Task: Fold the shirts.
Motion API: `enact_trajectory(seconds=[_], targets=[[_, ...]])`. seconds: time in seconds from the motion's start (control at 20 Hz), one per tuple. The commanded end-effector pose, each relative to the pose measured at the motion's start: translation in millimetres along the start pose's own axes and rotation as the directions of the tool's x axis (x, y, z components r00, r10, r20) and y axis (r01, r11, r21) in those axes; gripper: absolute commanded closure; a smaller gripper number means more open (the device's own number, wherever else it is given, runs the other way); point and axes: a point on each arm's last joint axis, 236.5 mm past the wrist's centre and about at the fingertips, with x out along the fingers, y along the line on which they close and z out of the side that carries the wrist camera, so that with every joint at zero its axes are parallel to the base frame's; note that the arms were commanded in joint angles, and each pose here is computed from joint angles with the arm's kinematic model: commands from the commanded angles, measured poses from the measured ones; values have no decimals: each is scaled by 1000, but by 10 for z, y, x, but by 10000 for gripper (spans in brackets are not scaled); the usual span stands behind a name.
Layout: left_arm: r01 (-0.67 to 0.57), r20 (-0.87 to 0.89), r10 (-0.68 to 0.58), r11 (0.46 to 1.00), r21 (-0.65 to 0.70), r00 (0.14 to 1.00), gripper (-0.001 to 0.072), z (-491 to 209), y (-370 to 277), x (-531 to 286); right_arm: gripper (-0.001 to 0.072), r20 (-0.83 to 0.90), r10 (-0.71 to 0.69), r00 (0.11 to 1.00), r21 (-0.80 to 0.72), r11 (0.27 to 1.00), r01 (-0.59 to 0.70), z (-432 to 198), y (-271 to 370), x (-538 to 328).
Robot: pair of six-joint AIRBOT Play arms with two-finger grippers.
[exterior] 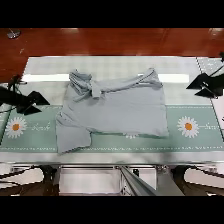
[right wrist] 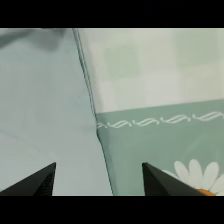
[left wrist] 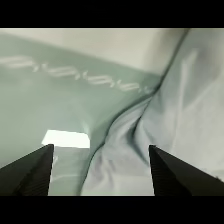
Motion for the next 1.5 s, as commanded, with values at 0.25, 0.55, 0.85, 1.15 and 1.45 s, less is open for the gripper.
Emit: enact_trajectory(seconds=[0.25, 0.55, 0.85, 1.15, 1.45], targets=[[276, -60, -278, 960, -34, 959, 6, -492, -74, 427, 96, 63, 279, 958, 79, 956, -283, -676, 390, 371], [288, -197, -267, 953, 89, 943, 7, -755, -352, 659, 96, 44, 301, 953, 107, 947, -304, -729, 421, 358], [294, -249, -263, 951, 93, 932, 579, -849, -302, 561, 96, -3, 179, 984, 154, 972, -176, -919, -69, 231], [290, -241, -260, 952, 96, 935, 688, -829, -296, 569, 95, -239, 63, 969, 264, 964, 2, -1696, -422, 600], [290, -241, -260, 952, 96, 935, 688, -829, -296, 569, 95, -335, 98, 937, 242, 970, -15, -2002, -221, 898]])
